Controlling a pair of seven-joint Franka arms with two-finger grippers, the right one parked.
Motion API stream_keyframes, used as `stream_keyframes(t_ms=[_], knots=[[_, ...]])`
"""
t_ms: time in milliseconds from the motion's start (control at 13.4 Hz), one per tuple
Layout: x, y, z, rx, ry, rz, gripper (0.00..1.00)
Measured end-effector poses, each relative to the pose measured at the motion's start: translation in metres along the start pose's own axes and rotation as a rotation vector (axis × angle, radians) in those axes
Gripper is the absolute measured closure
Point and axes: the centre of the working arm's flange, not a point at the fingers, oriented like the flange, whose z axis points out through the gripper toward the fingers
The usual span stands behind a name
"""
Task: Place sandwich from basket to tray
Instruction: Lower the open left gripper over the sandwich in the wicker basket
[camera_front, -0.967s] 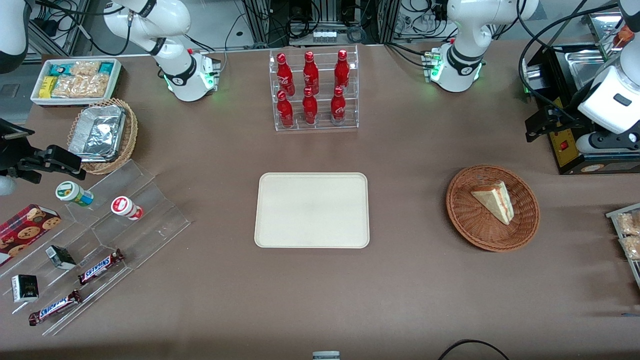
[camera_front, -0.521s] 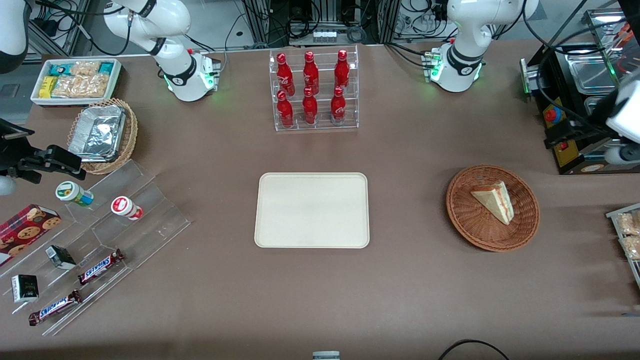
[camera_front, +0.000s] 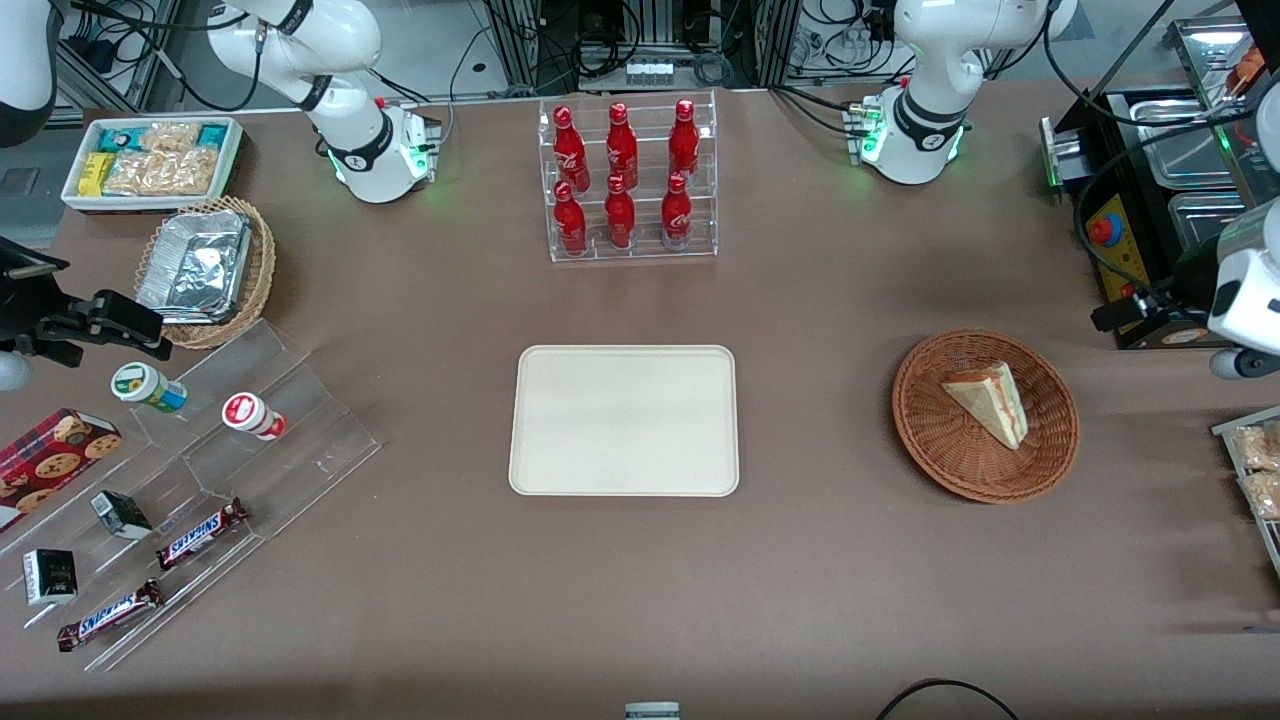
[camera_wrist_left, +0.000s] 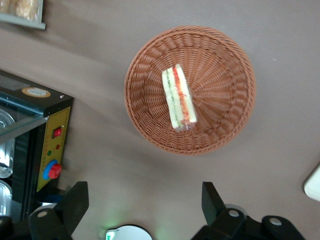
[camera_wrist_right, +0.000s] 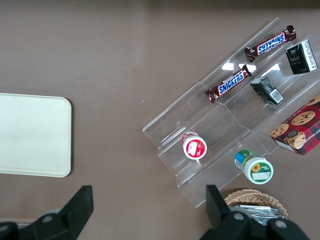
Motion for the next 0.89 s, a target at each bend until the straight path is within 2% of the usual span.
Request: stream_keyframes(t_ms=[298, 446, 595, 893], knots=[[0.017, -0.013, 0.085, -0.025, 0.030, -0.197, 0.00], [0.018, -0.007, 0.118, -0.053, 0.055, -0.323, 0.00], [0.014, -0.002, 0.151, -0.093, 0.055, -0.393, 0.00], [0.010, 0.001, 0.194, -0.107, 0.041, -0.438, 0.00]])
